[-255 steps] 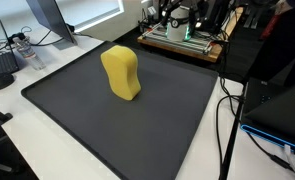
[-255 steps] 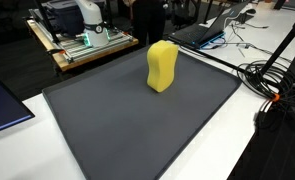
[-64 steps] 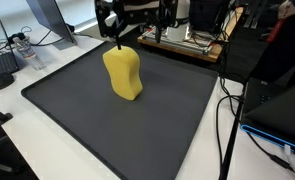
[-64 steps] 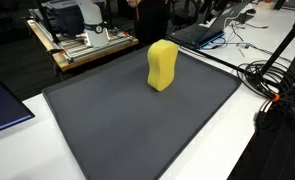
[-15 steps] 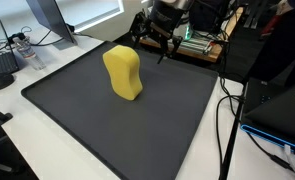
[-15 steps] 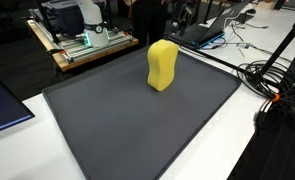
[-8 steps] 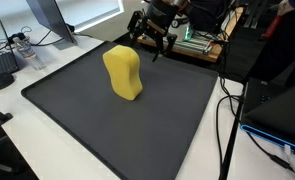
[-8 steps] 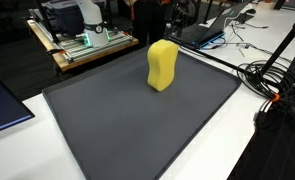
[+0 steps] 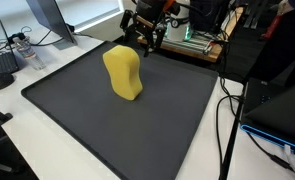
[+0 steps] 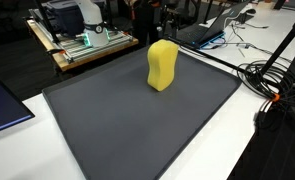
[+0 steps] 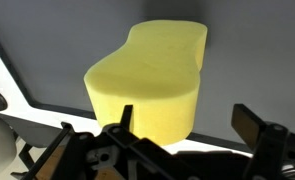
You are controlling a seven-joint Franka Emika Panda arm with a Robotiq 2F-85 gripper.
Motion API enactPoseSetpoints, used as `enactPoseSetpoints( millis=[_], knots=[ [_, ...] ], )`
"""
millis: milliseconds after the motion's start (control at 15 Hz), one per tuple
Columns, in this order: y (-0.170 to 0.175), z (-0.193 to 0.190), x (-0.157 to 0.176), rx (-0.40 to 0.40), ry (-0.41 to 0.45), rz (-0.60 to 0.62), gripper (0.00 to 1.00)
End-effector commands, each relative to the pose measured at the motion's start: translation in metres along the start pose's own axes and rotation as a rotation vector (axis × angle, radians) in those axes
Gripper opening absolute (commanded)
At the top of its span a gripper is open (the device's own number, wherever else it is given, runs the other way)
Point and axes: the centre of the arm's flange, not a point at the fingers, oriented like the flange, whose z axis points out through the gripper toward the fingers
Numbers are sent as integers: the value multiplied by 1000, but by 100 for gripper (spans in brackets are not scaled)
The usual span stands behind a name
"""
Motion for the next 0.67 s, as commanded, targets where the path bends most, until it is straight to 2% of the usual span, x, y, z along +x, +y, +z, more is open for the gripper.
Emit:
enactPoseSetpoints(
  millis=[0, 333, 600],
  knots=[
    [23, 0, -22, 50, 64, 32, 100],
    [42, 5, -46, 139, 118, 67, 100],
    [44, -1, -72, 187, 183, 70, 100]
  ],
)
